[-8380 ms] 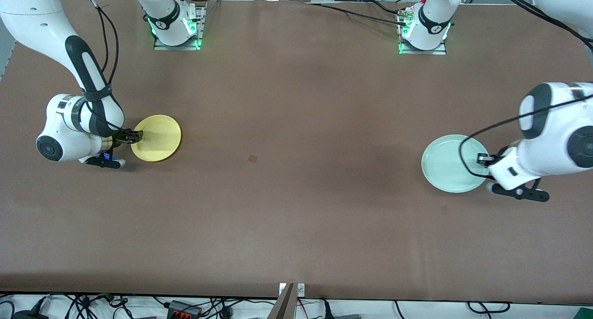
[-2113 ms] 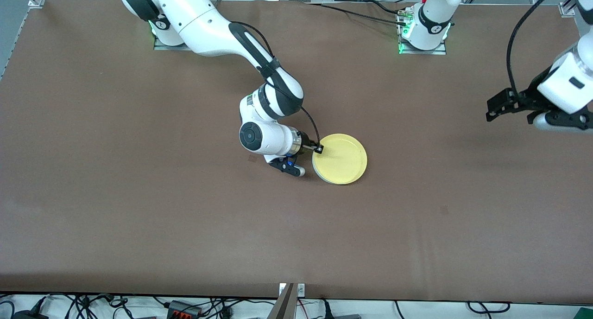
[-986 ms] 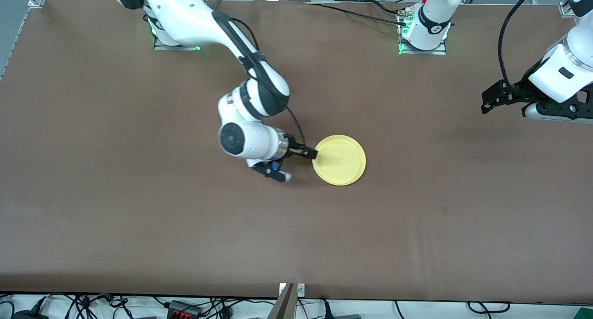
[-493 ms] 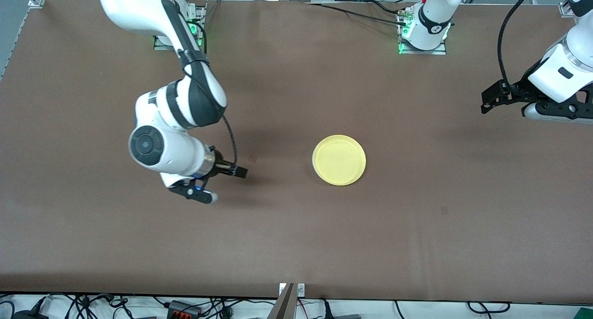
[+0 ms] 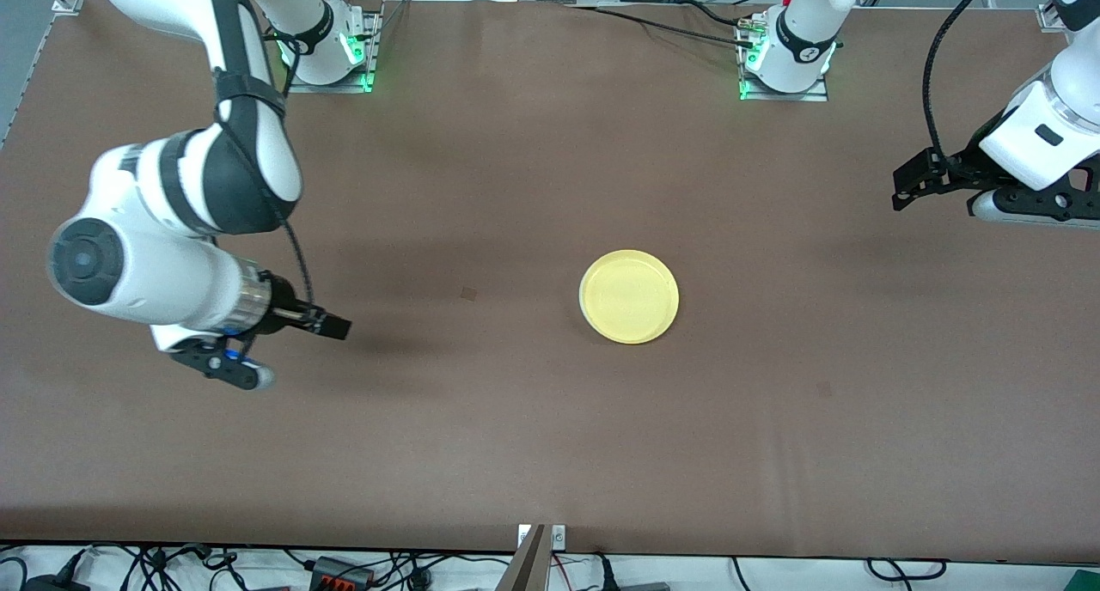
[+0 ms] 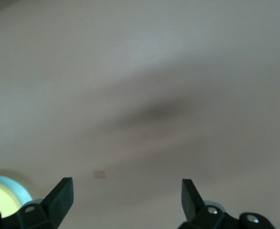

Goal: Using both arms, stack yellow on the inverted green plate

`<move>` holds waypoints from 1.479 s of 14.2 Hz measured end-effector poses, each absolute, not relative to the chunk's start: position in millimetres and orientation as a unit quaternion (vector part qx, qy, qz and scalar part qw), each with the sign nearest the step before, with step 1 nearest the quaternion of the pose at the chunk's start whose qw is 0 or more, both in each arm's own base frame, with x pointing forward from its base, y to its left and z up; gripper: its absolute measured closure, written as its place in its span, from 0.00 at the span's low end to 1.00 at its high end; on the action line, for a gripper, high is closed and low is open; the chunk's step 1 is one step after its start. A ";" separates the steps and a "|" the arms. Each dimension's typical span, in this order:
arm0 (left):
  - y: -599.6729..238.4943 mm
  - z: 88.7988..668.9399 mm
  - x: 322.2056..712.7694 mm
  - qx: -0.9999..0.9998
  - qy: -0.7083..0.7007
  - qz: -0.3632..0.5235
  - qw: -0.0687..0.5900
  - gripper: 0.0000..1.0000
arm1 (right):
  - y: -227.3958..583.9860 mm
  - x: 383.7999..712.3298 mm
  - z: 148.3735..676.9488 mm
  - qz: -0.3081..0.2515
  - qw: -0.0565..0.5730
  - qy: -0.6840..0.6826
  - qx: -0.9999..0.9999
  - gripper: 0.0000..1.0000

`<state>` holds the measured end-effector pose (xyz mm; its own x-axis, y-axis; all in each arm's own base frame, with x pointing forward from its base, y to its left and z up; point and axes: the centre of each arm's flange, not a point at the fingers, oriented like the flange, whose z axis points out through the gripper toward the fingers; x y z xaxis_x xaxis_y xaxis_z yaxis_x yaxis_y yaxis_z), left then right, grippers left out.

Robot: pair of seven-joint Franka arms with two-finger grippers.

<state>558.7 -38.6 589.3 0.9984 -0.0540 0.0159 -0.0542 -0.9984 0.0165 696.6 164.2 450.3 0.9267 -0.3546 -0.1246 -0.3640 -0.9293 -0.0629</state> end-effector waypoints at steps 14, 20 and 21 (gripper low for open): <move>-46.9 589.2 558.0 0.999 -0.036 0.007 0.008 0.00 | 5.8 651.3 544.3 0.001 0.019 0.144 -0.989 0.00; -47.6 588.9 557.5 0.999 -0.036 0.005 0.008 0.00 | -37.1 631.0 574.7 -0.018 -0.032 0.068 -0.997 0.00; -47.7 588.7 557.4 0.999 -0.036 0.004 0.008 0.00 | -44.3 629.6 574.6 -0.014 -0.034 0.059 -0.998 0.00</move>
